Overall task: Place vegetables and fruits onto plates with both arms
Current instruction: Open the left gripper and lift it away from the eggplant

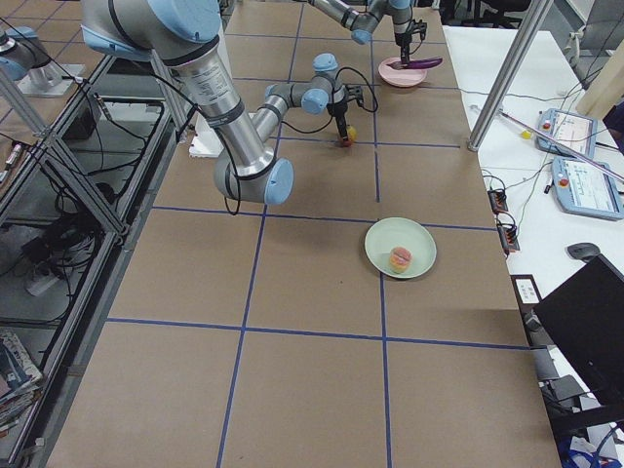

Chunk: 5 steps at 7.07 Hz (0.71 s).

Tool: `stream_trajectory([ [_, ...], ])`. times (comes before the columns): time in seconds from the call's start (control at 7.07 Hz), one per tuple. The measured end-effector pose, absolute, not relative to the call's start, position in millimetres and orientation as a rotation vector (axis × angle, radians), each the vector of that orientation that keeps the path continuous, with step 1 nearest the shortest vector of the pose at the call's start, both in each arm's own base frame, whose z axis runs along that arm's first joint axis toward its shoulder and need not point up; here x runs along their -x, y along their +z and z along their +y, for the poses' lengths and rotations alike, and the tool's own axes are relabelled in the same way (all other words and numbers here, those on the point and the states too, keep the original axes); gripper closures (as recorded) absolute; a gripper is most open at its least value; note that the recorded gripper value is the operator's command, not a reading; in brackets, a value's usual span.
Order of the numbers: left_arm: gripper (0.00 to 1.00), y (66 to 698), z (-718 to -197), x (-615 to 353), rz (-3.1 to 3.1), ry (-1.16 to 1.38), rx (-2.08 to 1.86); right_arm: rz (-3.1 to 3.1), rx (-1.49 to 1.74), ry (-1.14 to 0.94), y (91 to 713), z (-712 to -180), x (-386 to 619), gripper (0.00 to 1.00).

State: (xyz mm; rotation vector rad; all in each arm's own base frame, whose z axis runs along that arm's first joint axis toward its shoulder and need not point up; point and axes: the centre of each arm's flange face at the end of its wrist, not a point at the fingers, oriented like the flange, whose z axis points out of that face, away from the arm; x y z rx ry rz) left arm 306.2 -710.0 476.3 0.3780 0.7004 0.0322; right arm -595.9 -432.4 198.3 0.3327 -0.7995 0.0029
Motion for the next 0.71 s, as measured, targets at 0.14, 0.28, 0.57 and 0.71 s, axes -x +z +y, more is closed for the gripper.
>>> stream_trajectory([
  [0.14,0.0,474,-710,-306,0.709,0.027,-0.385,-0.8,-0.333,0.003,198,-432,596,0.0],
  [0.28,0.0,470,-708,-307,0.719,0.02,-0.39,-0.799,-0.333,0.003,198,-432,596,0.0],
  [0.57,0.0,455,-701,-316,0.747,0.033,-0.399,-0.799,-0.333,0.003,198,-432,596,0.0],
  [0.71,0.0,449,-696,-323,0.766,0.044,-0.393,-0.799,-0.333,0.003,198,-432,596,0.0],
])
